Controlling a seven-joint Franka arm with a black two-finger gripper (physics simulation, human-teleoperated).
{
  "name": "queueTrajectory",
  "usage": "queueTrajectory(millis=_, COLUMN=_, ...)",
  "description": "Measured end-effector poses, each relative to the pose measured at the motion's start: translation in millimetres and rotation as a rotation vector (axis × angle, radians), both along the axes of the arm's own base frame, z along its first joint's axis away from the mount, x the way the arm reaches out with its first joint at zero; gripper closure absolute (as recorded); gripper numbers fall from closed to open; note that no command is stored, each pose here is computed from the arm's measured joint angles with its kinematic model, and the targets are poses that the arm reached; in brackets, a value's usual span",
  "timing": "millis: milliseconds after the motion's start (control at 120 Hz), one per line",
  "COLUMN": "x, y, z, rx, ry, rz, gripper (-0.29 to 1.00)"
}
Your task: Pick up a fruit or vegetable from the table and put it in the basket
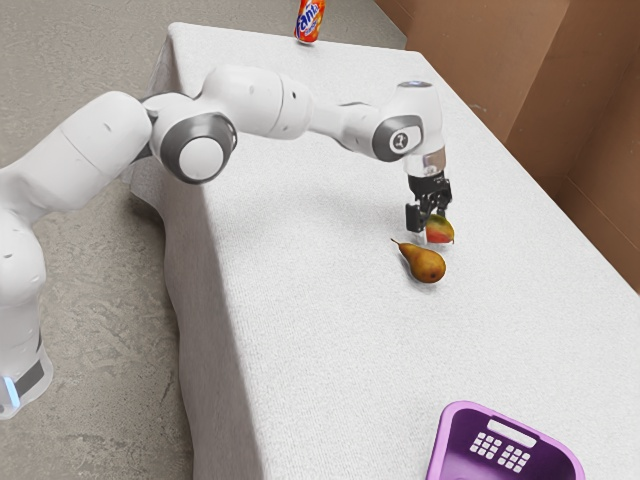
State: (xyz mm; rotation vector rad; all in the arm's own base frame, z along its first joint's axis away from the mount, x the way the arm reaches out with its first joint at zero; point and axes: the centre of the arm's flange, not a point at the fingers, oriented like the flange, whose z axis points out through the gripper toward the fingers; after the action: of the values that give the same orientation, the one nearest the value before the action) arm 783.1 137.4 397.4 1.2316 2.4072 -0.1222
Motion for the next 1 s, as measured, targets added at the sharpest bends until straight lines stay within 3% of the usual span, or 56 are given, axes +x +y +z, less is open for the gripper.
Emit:
queueTrajectory(millis=442, x=-0.1, y=0.0, z=3.3, rx=0.007, ry=-0.008, rz=-0.007, gripper=0.26)
queueTrajectory(millis=767, x=-0.9, y=-1.7, z=12.9, rx=0.012, ry=-0.018, rz=-0.011, gripper=0.24)
queueTrajectory(millis=1000, x=-11.5, y=-28.6, z=76.7, rx=0.052, ry=-0.077, rz=-0.037, gripper=0.26)
